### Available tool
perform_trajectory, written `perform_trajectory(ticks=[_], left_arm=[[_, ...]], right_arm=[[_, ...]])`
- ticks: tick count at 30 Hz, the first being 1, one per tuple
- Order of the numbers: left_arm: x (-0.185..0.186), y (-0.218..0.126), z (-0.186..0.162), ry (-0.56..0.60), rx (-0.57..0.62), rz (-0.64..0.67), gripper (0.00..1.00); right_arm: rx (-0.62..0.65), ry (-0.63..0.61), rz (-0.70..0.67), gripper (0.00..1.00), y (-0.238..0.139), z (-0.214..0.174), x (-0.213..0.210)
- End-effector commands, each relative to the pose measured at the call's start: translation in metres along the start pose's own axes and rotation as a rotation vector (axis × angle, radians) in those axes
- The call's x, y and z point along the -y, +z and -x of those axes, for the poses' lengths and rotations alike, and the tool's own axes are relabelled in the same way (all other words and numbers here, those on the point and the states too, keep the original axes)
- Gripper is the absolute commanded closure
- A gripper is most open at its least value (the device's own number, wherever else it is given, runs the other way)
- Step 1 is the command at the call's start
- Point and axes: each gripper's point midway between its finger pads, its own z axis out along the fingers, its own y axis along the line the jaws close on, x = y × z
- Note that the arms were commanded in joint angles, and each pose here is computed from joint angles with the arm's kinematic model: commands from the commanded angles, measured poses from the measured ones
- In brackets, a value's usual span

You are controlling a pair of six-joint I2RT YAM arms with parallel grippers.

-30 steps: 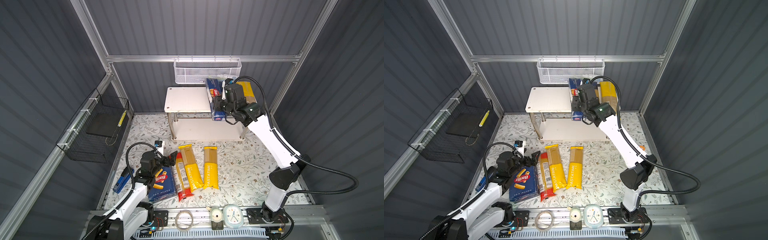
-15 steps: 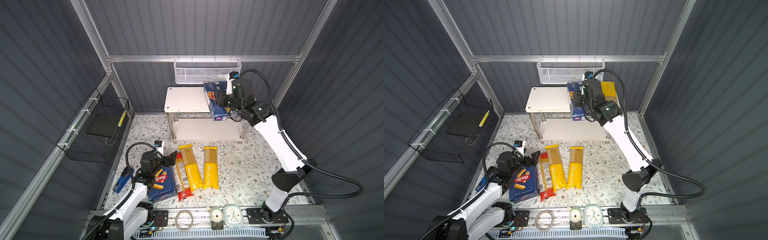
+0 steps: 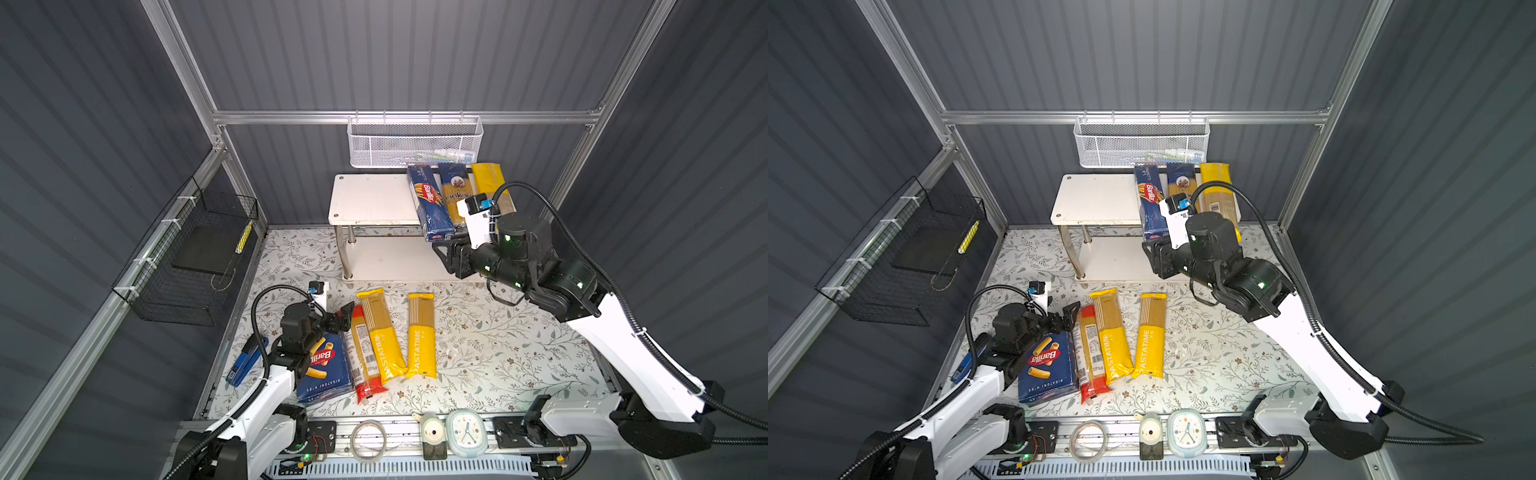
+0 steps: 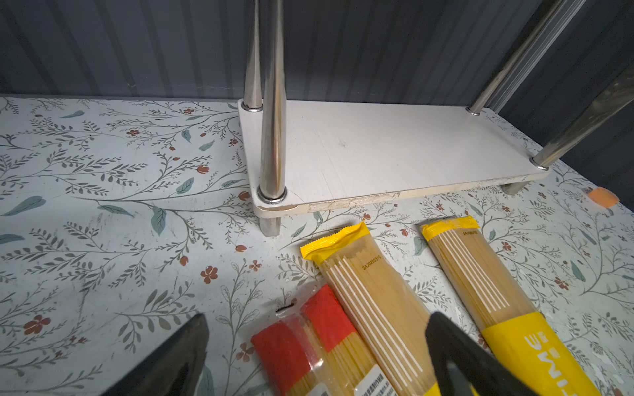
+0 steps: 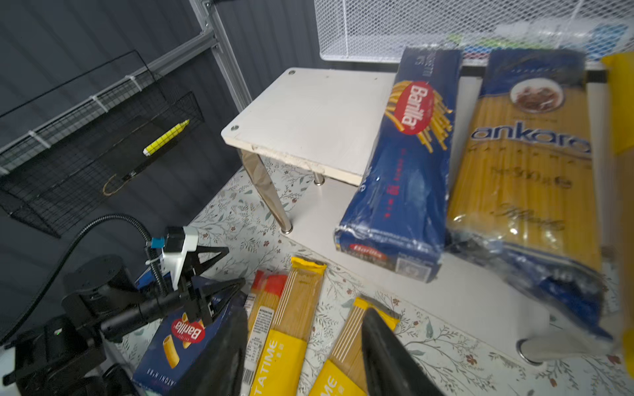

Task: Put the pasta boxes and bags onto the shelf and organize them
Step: 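Withdraw the right gripper from the shelf toward the yellow Pastatime bags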

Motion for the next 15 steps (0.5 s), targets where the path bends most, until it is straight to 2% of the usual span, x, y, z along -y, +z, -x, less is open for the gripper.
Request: perform_trajectory(ticks=[1,15], left_arm=[[0.001,-0.001,-0.001,-0.003,-0.002,-0.001,0.01],[0.0,0.0,-0.002,-0.009,-0.007,0.006,0.0]], right_arm=[[-0.003,-0.01,-0.011,0.44,0.01,-0.008,0.001],[0.027,-0.025,-0.059,0.43,0.044,-0.002,0.013]])
